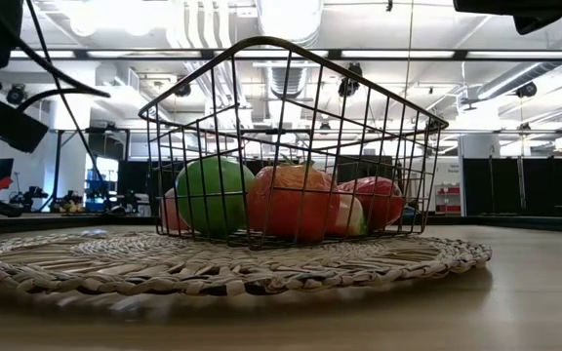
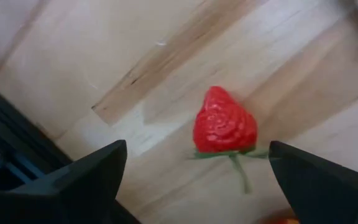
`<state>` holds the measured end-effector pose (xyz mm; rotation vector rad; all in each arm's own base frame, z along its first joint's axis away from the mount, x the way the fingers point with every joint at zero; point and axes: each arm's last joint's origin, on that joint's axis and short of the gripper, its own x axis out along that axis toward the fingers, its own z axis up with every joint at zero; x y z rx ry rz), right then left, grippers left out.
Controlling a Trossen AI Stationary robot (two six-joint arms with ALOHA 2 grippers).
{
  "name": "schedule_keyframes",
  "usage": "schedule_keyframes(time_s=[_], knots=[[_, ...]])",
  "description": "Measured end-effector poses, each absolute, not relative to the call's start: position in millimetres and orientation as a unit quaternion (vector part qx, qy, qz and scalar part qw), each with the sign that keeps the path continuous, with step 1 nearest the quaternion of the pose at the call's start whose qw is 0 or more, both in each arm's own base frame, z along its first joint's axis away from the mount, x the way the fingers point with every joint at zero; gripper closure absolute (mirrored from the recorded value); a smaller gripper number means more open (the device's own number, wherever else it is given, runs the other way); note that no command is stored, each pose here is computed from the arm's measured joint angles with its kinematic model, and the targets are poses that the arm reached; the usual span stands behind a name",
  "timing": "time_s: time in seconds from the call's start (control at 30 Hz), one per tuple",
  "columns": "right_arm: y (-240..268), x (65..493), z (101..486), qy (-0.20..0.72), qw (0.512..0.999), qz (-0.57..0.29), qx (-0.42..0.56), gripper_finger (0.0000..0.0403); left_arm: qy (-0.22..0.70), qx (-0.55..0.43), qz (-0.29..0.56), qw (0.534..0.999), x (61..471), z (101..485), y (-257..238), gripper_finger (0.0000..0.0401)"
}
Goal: Build produce basket
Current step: Put the bottom strawberry into the gold wire basket
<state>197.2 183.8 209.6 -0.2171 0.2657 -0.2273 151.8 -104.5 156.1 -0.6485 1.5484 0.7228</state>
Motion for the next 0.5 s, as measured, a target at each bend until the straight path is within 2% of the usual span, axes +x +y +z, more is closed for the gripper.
schedule_keyframes(time_s=[0.5], knots=[[183.8,197.2,209.6,0.132,0.979,-0.113,-0.108,0.0394,0.674,-0.274,0.307,0.614,149.9,152.3,-103.1,0.0155]])
